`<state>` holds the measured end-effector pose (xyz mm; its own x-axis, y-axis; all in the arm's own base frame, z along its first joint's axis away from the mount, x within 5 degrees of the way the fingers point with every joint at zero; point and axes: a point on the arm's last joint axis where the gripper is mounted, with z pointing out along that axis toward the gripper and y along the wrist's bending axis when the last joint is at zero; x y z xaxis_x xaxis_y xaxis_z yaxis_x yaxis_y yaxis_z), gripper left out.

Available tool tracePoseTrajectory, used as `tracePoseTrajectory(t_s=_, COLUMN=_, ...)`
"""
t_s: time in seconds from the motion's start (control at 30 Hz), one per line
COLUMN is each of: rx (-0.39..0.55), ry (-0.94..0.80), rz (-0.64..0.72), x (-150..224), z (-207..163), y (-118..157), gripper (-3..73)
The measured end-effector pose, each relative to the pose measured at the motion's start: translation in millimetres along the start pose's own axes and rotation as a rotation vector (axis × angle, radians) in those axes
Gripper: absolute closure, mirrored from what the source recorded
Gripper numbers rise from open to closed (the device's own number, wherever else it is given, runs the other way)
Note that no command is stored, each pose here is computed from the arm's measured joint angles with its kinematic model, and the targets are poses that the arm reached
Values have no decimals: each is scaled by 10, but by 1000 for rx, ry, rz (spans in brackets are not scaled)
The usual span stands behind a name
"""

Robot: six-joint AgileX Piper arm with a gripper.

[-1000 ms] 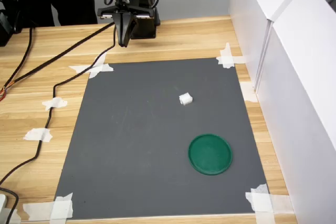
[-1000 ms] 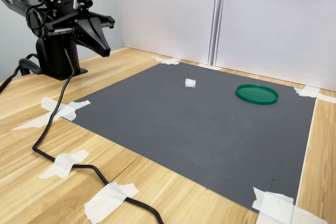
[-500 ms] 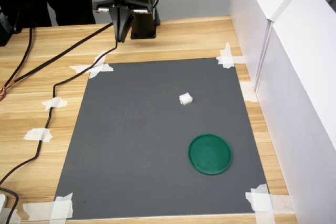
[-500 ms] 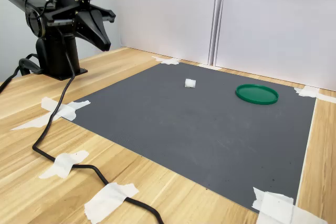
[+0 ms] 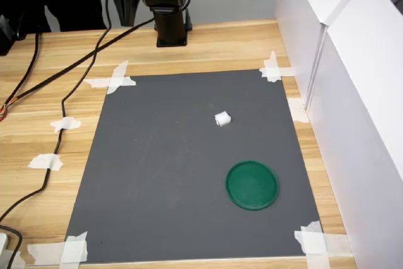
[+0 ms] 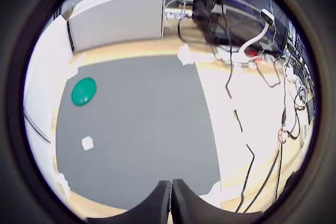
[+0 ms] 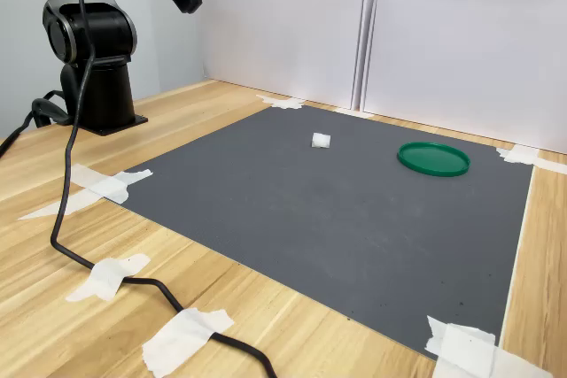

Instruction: Grasp a white terminal and put it on the green lid.

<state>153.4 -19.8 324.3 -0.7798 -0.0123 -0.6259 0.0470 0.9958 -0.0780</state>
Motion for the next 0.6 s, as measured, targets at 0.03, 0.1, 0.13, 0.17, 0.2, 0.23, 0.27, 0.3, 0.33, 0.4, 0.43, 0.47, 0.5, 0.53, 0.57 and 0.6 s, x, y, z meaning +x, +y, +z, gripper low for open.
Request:
tracePoseTrajectory(t_s=0.03, rx=-4, ry=34, rz=-12, x=-40, z=31, y=-3, gripper=711)
tracePoseTrajectory(t_s=0.1, rx=-14, ry=88, rz=-47, x=-109, z=88, y=-8, gripper=711)
tracePoseTrajectory(t_s=0.13, rx=-20, ry=120, rz=-67, x=-139, z=126, y=-10, gripper=711)
tracePoseTrajectory(t_s=0.17, rx=-26, ry=154, rz=-88, x=-163, z=175, y=-12, gripper=711)
tracePoseTrajectory(t_s=0.2, rx=-35, ry=183, rz=-116, x=-185, z=206, y=-12, gripper=711)
tracePoseTrajectory(t_s=0.23, rx=-47, ry=218, rz=-143, x=-207, z=253, y=-11, gripper=711)
tracePoseTrajectory(t_s=0.27, rx=-63, ry=249, rz=-165, x=-227, z=298, y=-6, gripper=711)
tracePoseTrajectory(t_s=0.3, rx=-71, ry=276, rz=-185, x=-249, z=338, y=-7, gripper=711)
tracePoseTrajectory(t_s=0.33, rx=-78, ry=301, rz=-197, x=-266, z=375, y=-9, gripper=707)
tracePoseTrajectory(t_s=0.4, rx=-88, ry=332, rz=-219, x=-319, z=419, y=-14, gripper=689)
tracePoseTrajectory(t_s=0.43, rx=-90, ry=334, rz=-228, x=-349, z=430, y=-17, gripper=673)
tracePoseTrajectory(t_s=0.47, rx=-99, ry=333, rz=-238, x=-379, z=446, y=-13, gripper=653)
tracePoseTrajectory(t_s=0.5, rx=-108, ry=332, rz=-251, x=-405, z=463, y=-9, gripper=628)
tracePoseTrajectory(t_s=0.53, rx=-117, ry=332, rz=-265, x=-428, z=480, y=-6, gripper=597)
tracePoseTrajectory(t_s=0.57, rx=-123, ry=333, rz=-277, x=-442, z=495, y=-4, gripper=568)
tracePoseTrajectory(t_s=0.6, rx=-130, ry=336, rz=-285, x=-456, z=516, y=-1, gripper=527)
